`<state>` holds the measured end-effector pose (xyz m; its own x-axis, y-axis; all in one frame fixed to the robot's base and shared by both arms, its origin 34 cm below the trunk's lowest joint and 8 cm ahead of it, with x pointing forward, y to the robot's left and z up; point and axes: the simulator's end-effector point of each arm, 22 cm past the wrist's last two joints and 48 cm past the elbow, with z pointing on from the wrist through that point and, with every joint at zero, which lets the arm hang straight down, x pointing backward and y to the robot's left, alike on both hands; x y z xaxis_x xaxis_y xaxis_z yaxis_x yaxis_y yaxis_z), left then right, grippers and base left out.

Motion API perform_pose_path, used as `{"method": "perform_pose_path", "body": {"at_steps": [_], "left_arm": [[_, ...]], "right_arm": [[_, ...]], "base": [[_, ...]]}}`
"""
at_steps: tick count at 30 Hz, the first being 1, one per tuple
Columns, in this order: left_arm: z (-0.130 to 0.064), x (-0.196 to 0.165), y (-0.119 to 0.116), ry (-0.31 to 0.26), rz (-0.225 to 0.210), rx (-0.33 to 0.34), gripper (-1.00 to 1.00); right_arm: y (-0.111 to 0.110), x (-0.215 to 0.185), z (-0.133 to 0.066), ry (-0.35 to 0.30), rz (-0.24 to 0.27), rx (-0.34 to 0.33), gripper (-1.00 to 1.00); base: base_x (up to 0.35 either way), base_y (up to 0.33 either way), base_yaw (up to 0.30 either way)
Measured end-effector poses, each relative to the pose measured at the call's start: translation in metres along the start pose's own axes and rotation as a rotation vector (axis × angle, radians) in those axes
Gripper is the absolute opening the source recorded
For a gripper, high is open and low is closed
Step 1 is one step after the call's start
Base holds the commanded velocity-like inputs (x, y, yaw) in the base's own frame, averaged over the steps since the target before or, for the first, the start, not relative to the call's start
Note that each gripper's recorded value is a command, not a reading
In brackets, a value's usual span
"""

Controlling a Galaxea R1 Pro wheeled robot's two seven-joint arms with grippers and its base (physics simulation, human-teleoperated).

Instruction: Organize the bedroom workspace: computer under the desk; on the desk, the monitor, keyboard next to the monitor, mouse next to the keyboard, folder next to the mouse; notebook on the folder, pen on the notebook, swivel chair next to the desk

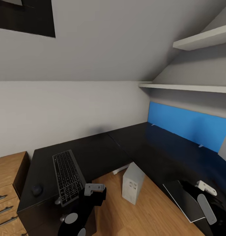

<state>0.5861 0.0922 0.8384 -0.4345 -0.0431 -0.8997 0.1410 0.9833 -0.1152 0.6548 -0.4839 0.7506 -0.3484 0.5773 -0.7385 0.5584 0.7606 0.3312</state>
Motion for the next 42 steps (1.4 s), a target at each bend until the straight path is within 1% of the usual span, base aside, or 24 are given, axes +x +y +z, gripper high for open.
{"method": "perform_pose_path", "body": {"at_steps": [9,15,30,42], "left_arm": [[0.003,0.008,0.002,0.0,0.001,-0.001,1.0],[0.007,0.018,0.002,-0.002,0.0,-0.001,1.0],[0.008,0.022,0.007,0.007,0.007,-0.008,1.0],[0.008,0.022,0.007,0.009,0.008,-0.008,1.0]], "right_arm": [[-0.003,0.006,0.004,-0.002,-0.007,0.0,1.0],[0.001,0.005,0.007,-0.021,-0.001,-0.017,1.0],[0.001,0.005,0.007,-0.022,-0.001,-0.018,1.0],[0.002,0.006,0.007,-0.022,0.003,-0.022,1.0]], "base": [[0.0,0.0,0.0],[0.0,0.0,0.0],[-0.002,0.002,0.0],[-0.102,0.088,0.0]]}}
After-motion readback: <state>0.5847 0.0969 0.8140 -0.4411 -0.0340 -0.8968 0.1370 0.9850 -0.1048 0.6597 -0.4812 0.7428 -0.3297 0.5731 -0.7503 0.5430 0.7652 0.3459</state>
